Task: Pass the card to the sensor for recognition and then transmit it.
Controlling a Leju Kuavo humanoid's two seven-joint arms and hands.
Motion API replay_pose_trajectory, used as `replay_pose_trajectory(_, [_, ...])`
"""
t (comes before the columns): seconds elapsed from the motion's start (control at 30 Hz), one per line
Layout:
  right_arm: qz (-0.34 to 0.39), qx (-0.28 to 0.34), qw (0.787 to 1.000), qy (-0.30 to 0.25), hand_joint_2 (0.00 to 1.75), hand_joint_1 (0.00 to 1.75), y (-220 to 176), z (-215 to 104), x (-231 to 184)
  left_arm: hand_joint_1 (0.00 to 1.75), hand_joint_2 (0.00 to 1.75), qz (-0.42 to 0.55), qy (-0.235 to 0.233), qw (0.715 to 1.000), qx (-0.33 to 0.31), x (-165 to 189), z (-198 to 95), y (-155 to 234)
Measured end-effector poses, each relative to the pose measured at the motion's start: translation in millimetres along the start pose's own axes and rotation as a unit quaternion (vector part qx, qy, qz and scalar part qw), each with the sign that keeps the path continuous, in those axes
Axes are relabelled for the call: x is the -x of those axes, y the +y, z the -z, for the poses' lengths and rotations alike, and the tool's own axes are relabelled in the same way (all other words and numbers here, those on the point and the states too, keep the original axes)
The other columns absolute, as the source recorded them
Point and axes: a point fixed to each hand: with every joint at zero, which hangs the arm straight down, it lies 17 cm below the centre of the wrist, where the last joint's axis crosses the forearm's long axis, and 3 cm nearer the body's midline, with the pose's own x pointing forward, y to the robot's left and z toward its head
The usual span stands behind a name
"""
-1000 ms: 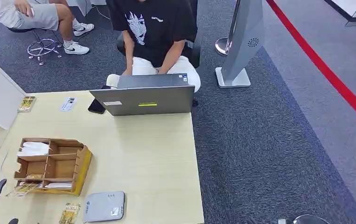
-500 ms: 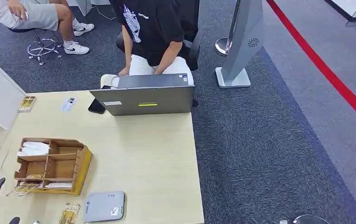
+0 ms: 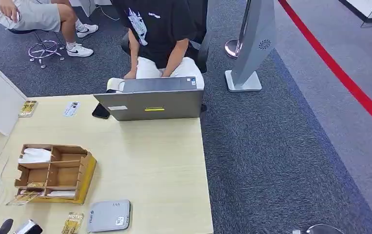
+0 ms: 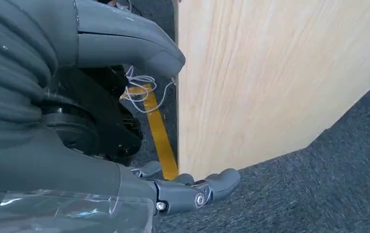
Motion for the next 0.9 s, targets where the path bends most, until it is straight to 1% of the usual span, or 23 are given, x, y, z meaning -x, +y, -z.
replay_pose_trajectory(0.13, [0.000, 0.000, 1.000, 0.000, 1.75, 0.00, 0.1, 0.0, 0.1, 0.00, 1.75, -0.001, 0.002, 1.000, 0.001, 1.1, -0.3, -1.1])
replay_pose_trajectory(0.3, [-0.015, -0.006, 1.000, 0.007, 1.75, 0.00, 2.2, -0.3, 3.3, 0.00, 1.75, 0.002, 0.004, 1.000, 0.020, 5.4, 2.9, -8.5])
replay_pose_trajectory(0.6, [-0.031, -0.009, 0.999, 0.009, 1.75, 0.00, 3.7, 0.6, 4.8, 0.00, 1.75, 0.006, 0.005, 1.000, 0.025, 6.0, 7.3, -15.5])
replay_pose_trajectory(0.9, [-0.029, -0.013, 0.999, 0.006, 1.75, 0.00, 6.5, 2.4, 2.5, 0.00, 1.75, -0.005, 0.026, 0.999, 0.037, 12.8, 15.0, -24.8])
